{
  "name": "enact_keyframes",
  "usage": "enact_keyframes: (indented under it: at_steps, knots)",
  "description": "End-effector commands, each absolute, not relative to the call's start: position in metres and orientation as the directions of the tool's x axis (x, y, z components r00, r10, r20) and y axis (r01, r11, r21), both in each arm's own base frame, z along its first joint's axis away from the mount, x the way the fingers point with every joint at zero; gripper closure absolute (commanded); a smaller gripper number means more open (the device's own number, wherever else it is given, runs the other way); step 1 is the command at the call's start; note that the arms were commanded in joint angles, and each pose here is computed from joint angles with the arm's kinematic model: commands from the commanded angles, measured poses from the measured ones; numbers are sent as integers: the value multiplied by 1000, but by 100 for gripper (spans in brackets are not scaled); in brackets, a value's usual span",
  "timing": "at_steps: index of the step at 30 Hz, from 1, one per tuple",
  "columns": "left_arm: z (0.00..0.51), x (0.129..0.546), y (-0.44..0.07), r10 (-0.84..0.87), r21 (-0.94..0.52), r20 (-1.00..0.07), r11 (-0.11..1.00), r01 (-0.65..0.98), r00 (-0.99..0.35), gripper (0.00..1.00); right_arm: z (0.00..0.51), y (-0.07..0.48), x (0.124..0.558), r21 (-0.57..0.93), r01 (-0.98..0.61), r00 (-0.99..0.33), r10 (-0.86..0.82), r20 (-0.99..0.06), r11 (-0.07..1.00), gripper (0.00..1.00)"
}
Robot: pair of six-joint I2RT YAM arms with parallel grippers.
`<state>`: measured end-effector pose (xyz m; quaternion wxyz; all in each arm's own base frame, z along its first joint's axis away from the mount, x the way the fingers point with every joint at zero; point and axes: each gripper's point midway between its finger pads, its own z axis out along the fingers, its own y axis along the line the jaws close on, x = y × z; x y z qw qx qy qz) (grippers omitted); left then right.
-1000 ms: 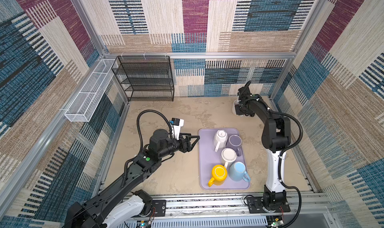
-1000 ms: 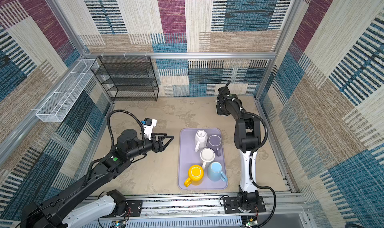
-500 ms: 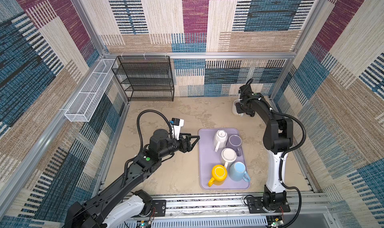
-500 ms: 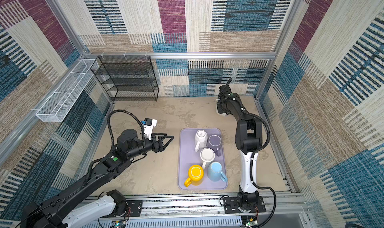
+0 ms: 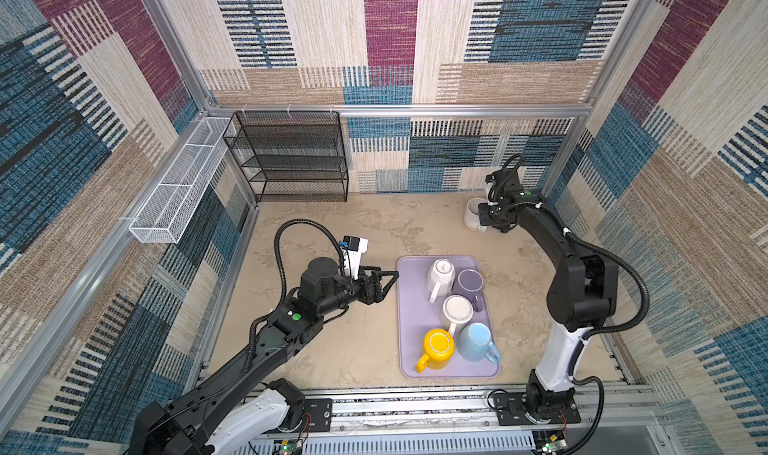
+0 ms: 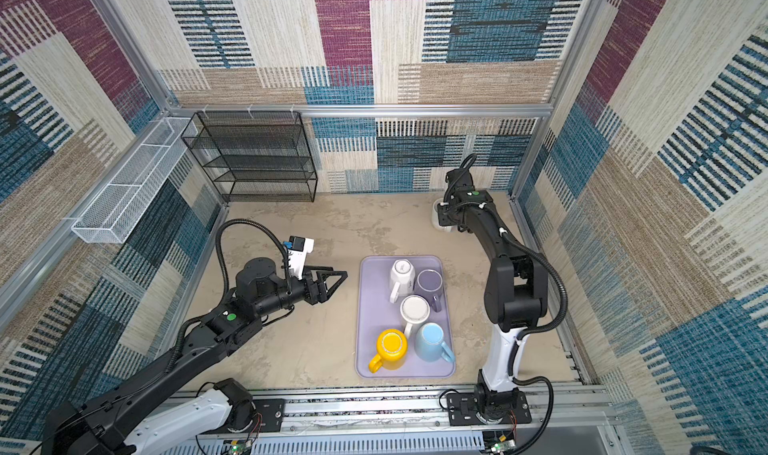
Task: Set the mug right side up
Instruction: 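Open the right gripper and draw it back while the left gripper reaches toward the tray, then move the left gripper above the upside-down white hexagonal mug on the tray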
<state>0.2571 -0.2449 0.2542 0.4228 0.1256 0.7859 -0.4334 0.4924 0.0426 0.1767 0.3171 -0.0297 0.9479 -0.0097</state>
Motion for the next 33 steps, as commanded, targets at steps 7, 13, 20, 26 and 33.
enact_keyframes:
  at_steps: [7,13,20,26,33]
  knots:
    - [246,259,-252,-148,-586,-755,590,556,-639,28,212,78,453,176,-176,-663,15,-748,968,56]
    - [225,259,-263,-117,-605,-716,597,527,-689,28,222,98,414,294,-270,-599,79,-797,917,57]
    - [202,257,-287,-61,-593,-688,622,511,-723,28,221,110,385,359,-324,-600,104,-794,875,58]
    - [184,258,-310,-3,-553,-678,661,507,-735,28,210,110,370,375,-323,-611,111,-783,869,57]
    - [165,262,-329,116,-411,-677,760,504,-727,28,205,107,365,371,-310,-615,113,-781,876,57]
